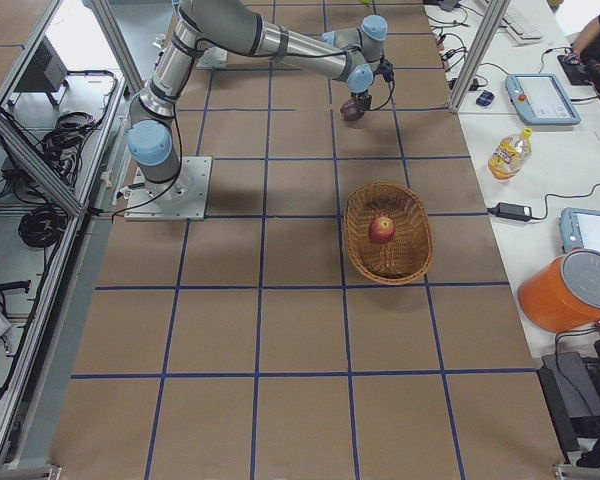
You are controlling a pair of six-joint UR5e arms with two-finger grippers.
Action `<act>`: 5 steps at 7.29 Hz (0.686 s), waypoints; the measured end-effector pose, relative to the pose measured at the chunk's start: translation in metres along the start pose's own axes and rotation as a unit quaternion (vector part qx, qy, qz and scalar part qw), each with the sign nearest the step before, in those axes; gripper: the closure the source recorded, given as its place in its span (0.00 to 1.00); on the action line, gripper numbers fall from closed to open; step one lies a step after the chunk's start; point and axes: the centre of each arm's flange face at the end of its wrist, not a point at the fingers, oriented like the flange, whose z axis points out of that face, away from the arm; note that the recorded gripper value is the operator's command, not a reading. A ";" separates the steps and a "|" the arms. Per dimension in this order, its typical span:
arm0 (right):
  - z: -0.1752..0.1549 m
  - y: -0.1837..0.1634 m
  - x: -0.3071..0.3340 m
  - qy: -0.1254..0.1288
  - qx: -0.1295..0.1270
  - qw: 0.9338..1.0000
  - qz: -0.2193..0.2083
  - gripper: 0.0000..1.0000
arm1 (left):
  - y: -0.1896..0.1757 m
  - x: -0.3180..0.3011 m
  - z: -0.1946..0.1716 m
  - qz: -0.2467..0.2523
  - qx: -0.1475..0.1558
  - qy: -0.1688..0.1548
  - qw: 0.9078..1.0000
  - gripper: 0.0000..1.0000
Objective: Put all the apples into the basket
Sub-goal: 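Grasp the dark apple with the right gripper while the left lifts the green apple, then drop the dark apple in the basket with right while left sets green apple down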
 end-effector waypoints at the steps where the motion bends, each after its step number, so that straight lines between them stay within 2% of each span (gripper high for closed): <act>1: 0.008 0.004 0.002 0.007 -0.001 1.000 0.000 0.96 | 0.002 0.048 -0.001 -0.003 -0.013 0.004 1.000 1.00; 3: 0.002 0.003 0.006 0.013 0.012 1.000 0.002 1.00 | 0.020 0.139 0.009 -0.017 -0.041 0.013 0.999 1.00; 4: -0.015 0.001 0.013 0.016 0.024 1.000 0.006 1.00 | 0.036 0.175 0.018 -0.033 -0.054 0.022 0.998 1.00; 5: -0.048 0.000 0.038 0.020 0.037 0.999 0.023 1.00 | 0.054 0.211 0.025 -0.054 -0.067 0.029 0.996 1.00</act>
